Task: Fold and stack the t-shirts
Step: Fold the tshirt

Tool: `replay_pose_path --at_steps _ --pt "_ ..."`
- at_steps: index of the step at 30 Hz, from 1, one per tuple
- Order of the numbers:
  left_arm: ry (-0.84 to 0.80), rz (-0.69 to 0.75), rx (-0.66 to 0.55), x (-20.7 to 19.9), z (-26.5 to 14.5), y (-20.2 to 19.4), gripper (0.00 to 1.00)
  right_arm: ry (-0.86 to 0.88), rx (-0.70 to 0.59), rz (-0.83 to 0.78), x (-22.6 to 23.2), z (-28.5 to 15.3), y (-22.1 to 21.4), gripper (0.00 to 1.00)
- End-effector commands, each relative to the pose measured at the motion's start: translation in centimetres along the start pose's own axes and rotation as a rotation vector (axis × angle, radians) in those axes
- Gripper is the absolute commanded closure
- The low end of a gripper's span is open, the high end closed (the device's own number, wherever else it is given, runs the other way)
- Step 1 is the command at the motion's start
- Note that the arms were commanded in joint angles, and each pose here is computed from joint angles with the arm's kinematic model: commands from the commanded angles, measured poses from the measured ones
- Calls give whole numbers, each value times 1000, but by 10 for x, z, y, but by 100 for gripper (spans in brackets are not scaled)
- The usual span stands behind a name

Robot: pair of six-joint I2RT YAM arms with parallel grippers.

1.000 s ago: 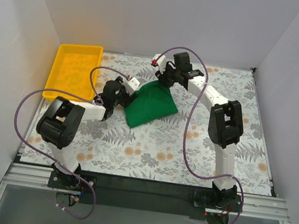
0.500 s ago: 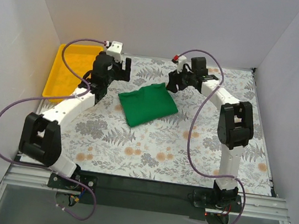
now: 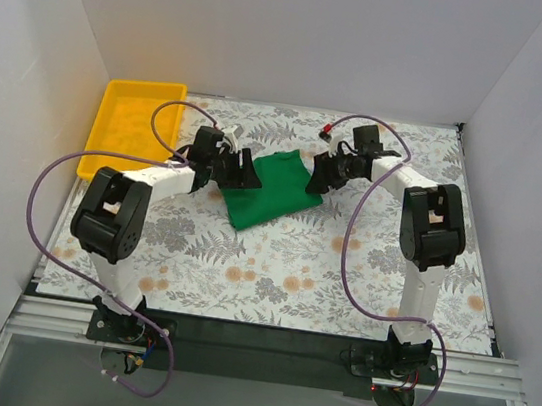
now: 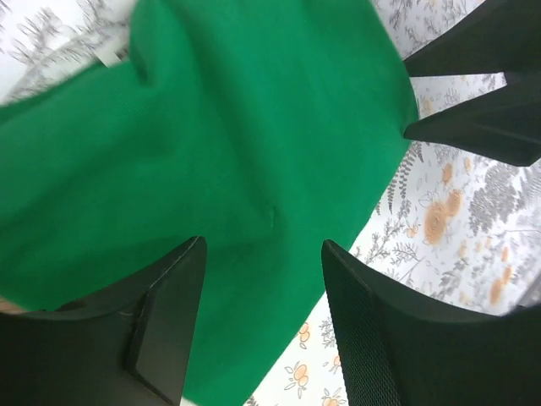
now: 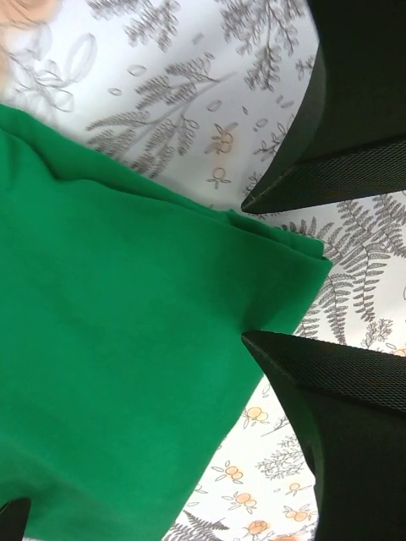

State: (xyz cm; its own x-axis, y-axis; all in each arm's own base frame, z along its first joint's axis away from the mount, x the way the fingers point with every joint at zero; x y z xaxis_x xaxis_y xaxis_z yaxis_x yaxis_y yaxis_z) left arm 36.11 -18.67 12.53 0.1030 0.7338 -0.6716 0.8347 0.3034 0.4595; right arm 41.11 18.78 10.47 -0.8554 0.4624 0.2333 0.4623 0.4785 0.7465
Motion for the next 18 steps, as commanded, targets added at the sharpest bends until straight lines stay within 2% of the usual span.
replay_pose_path --at_steps 1,3,9,15,16,17,18 --pt "-111 -63 27 -15 5 3 45 8 10 38 7 -7 -5 37" --pt "-109 -81 26 -13 12 7 46 19 20 50 9 -5 -11 38" --pt "-37 -152 30 14 34 12 50 24 36 70 9 -3 -20 53" --pt "3 -224 -19 43 35 23 52 23 55 100 3 -6 -35 81" --pt "10 -247 -33 49 34 26 52 22 61 108 1 -6 -39 94" --pt "-1 -250 -50 50 33 30 52 20 67 115 0 -6 -42 99" --pt "-3 -265 -60 53 32 32 52 16 72 114 -1 -7 -44 99"
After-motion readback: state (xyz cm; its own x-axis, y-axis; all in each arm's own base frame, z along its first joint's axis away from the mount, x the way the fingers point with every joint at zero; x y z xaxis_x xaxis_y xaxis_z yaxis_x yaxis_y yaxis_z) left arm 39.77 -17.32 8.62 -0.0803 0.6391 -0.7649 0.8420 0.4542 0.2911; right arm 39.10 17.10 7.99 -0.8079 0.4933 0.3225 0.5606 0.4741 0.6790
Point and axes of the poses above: each gripper's point midway between its finger pads, its own z axis out along the fingers, its own x axis along the line the jaws close on, y = z × x, the point moved 7 cm from there along -z, back along the fingers, and after that the axes turned 12 degrees about -z, right-handed, at the moved point
